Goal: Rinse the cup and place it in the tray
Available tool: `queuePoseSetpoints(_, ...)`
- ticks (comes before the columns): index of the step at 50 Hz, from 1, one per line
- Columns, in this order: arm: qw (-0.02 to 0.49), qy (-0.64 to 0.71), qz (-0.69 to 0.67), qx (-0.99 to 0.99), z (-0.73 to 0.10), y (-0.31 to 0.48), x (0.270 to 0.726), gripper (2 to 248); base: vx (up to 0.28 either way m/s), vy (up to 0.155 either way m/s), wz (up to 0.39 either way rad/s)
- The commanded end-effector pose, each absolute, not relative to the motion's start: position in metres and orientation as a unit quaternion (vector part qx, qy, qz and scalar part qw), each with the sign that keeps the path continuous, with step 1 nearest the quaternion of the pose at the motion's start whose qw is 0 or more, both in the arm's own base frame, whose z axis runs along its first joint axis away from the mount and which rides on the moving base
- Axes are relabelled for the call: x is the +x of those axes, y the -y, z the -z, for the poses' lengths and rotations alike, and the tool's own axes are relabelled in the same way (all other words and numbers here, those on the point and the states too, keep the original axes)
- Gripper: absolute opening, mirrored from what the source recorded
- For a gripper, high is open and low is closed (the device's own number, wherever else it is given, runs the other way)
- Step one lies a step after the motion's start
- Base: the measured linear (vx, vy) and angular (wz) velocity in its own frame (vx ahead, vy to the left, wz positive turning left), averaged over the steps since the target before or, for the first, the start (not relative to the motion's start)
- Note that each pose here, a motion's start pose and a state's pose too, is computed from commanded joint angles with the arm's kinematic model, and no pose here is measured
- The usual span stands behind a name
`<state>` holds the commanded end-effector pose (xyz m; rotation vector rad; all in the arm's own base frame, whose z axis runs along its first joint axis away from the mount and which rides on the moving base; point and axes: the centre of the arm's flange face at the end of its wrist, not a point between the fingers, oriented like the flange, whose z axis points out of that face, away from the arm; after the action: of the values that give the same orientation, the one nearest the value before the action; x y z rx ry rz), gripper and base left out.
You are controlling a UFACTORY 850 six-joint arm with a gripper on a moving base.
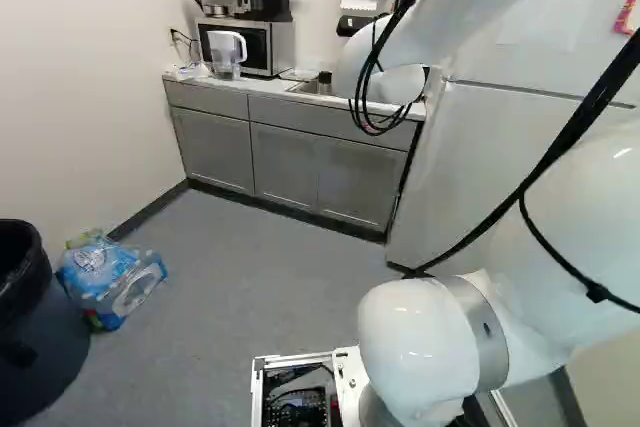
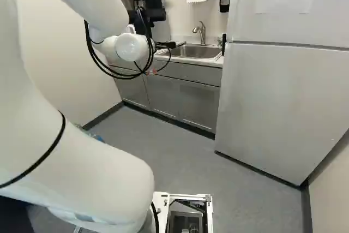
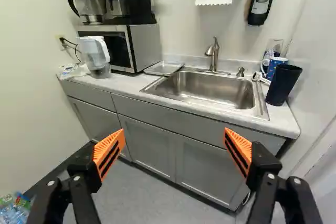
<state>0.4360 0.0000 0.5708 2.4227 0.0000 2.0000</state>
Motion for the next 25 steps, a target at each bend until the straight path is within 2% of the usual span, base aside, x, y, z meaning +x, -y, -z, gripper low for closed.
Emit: queuePoseSetpoints(25,0.0,0.0,-0.645,0.765,-0.594,0.0,0.433,247,0.0,0.0,0.0)
